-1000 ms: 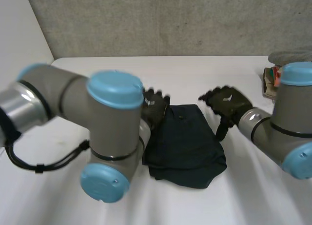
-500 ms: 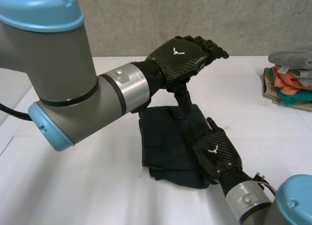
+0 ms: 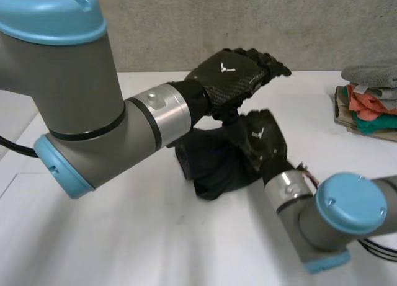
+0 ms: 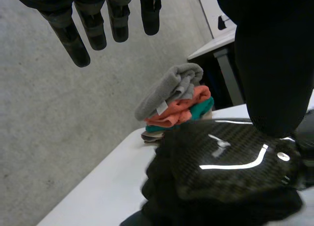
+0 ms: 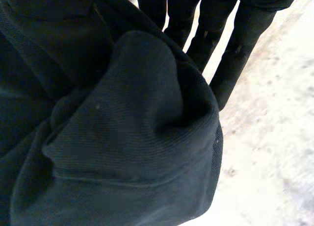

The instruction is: Fold the laundry.

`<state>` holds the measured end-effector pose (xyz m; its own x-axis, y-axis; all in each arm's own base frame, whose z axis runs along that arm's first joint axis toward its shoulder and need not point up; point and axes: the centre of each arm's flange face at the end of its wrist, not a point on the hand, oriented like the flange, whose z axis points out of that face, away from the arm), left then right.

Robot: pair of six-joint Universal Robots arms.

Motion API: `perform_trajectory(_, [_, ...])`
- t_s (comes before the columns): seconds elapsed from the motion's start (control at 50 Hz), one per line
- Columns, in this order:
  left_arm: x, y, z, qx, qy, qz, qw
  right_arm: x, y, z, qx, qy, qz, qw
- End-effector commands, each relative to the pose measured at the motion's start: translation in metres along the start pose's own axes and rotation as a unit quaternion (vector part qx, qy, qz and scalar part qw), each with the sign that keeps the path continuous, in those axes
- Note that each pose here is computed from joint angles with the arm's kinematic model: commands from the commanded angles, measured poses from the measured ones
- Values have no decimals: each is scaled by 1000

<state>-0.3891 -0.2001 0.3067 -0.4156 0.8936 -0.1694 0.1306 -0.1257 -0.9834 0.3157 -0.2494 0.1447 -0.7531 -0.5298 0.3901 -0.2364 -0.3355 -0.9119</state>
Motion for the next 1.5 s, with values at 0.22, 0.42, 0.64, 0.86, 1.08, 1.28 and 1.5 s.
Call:
perform_trajectory(0.22, [-24,-69,-20,112,-46,3,993,163,-78,80,146,135,-11,980])
perform_trajectory(0.42, [-38,-80,-26,136,-66,-14,988,298,-118,87,236,249,-12,939])
perform_trajectory(0.64, [-36,-67,-21,118,-62,-23,991,397,2,63,176,313,-12,933])
perform_trajectory(0.86, [-31,-49,-13,96,-53,-35,993,378,185,25,33,193,10,981])
perform_trajectory(1.08, [-22,-52,-11,100,-42,-33,994,405,142,14,49,216,-17,975])
perform_trajectory(1.28, [-9,-55,-12,103,-27,-35,994,415,78,9,68,230,17,971])
perform_trajectory(1.5, [13,-57,-12,104,-1,-38,994,406,32,-13,-4,242,84,967])
